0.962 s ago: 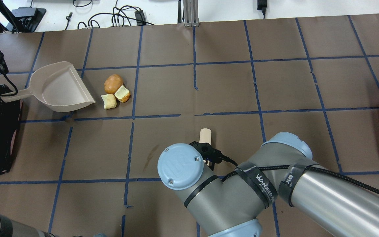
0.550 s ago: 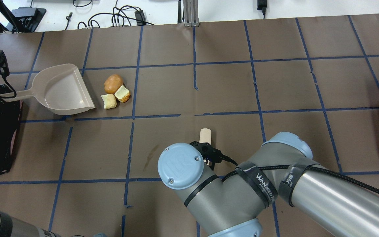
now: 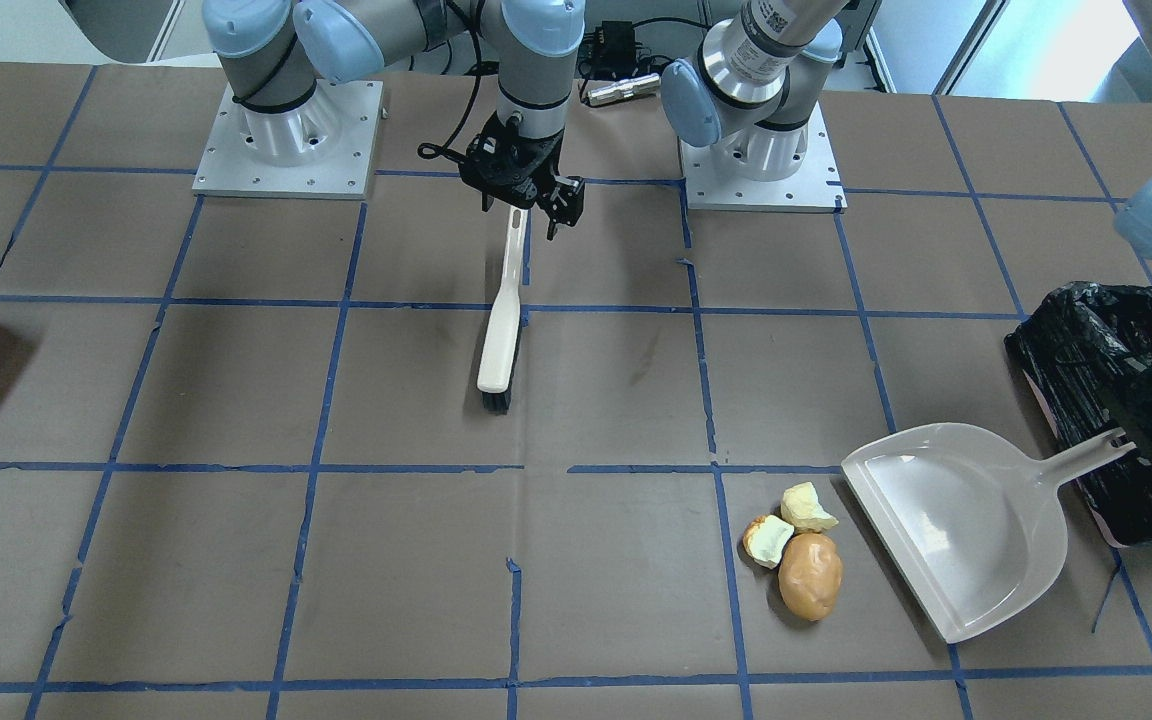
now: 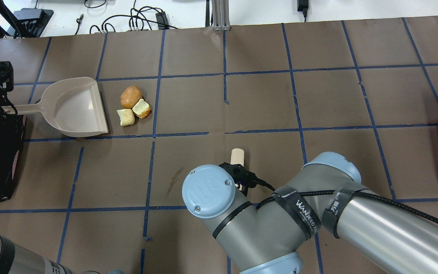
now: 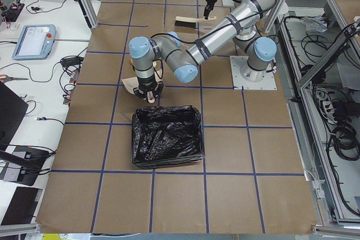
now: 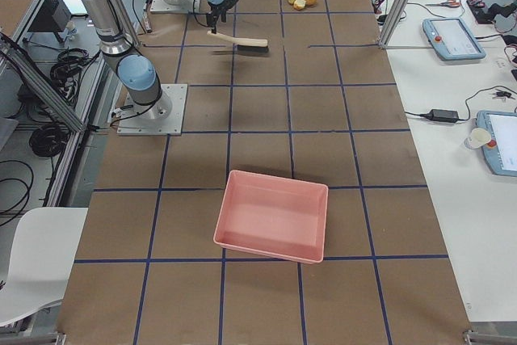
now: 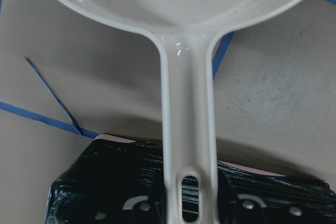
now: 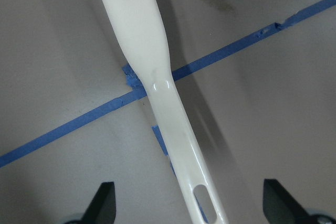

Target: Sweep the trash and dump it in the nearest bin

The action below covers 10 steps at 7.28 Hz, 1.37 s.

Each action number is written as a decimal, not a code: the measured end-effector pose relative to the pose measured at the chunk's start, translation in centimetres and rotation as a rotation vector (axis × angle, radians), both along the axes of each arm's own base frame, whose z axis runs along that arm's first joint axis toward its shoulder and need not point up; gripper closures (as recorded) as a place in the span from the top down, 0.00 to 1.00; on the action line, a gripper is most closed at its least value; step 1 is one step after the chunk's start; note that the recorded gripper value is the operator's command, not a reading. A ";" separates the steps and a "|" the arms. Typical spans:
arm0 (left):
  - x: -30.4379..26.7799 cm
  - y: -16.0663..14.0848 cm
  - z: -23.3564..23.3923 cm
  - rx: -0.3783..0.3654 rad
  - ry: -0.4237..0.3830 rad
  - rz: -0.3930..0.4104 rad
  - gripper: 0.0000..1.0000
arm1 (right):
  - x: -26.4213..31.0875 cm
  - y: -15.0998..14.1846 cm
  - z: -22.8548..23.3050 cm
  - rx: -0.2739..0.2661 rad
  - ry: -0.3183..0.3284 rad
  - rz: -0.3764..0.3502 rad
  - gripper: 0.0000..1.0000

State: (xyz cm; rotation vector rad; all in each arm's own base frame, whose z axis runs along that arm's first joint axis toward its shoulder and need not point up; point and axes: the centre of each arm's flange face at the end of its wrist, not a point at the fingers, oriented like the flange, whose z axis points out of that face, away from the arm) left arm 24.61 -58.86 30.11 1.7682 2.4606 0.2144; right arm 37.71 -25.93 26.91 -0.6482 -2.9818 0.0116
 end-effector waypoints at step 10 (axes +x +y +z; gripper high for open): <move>-0.1 -0.3 -0.7 0.010 0.004 -0.018 0.00 | -0.4 0.7 -2.9 0.020 0.018 -0.081 0.99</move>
